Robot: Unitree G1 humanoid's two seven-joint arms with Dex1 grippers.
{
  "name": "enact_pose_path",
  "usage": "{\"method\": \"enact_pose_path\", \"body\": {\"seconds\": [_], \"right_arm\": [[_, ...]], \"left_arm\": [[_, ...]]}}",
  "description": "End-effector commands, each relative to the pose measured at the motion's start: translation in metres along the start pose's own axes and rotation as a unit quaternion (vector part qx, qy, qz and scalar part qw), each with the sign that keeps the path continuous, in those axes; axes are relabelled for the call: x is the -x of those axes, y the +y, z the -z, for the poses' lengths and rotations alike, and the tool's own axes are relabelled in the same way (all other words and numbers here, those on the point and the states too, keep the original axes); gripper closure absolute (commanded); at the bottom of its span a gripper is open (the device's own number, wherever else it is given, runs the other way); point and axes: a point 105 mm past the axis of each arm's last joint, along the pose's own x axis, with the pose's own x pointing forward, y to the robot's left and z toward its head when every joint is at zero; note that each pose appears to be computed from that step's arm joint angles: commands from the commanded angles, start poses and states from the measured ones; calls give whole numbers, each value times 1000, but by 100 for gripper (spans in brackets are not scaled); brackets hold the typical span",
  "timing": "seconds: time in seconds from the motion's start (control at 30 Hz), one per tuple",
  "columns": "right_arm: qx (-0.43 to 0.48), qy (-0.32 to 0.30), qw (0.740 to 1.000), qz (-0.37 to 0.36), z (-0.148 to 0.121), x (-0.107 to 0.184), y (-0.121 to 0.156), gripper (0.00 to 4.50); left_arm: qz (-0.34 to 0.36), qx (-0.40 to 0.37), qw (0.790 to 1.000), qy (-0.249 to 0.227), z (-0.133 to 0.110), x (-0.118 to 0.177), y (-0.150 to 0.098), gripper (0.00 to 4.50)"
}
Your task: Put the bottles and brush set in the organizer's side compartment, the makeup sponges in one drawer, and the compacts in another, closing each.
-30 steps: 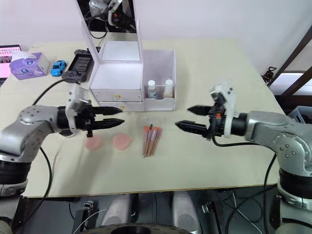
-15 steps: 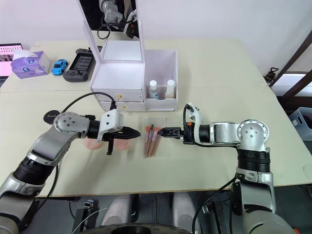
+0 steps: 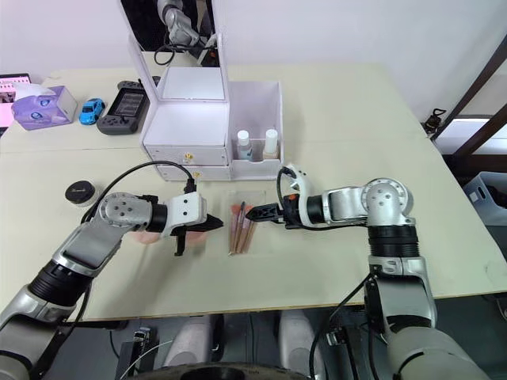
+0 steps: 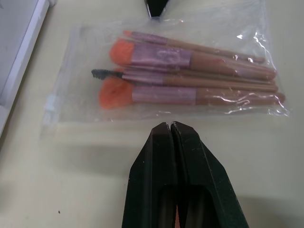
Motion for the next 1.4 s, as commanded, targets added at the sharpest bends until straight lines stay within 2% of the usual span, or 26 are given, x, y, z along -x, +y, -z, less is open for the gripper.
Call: {"method": "enact_pose_path", "body": {"seconds": [0.03, 0.4, 0.7, 0.8, 0.9, 0.97, 1.03, 1.1, 1.27, 1.37, 1.4], "right_arm": [[-7, 29, 1000, -9, 11, -14, 1, 0], [-34, 68, 996, -40, 17, -40, 5, 0], [-66, 78, 994, -45, 21, -53, -5, 0], [-68, 83, 993, -46, 24, -54, -6, 97], [-70, 84, 993, -47, 26, -54, -8, 248], [-77, 77, 993, -44, 26, -51, -12, 365], [-78, 74, 993, -41, 28, -48, -16, 447], [-77, 67, 994, -36, 28, -44, -19, 447], [-32, -5, 998, -55, 16, -8, -12, 447], [24, -76, 995, -67, 0, 11, 3, 447], [65, -119, 988, -80, -9, 24, 16, 447]], "left_arm": [[-20, -8, 1000, -18, -10, 2, 3, 441], [-32, 4, 999, -13, -8, 0, 6, 441], [-45, 10, 999, -13, -5, 1, 12, 441], [-45, 9, 999, -10, -3, 2, 12, 450], [-47, 9, 999, -9, -3, 4, 13, 450], [-53, 12, 998, -10, -1, 7, 15, 450], [-60, 20, 998, -16, -1, 9, 17, 450], [-70, 41, 996, -38, -4, 12, 20, 450], [-97, 103, 984, -109, -15, 28, 29, 450], [-102, 123, 976, -148, -25, 34, 32, 450], [-105, 134, 970, -171, -30, 38, 35, 450]]}}
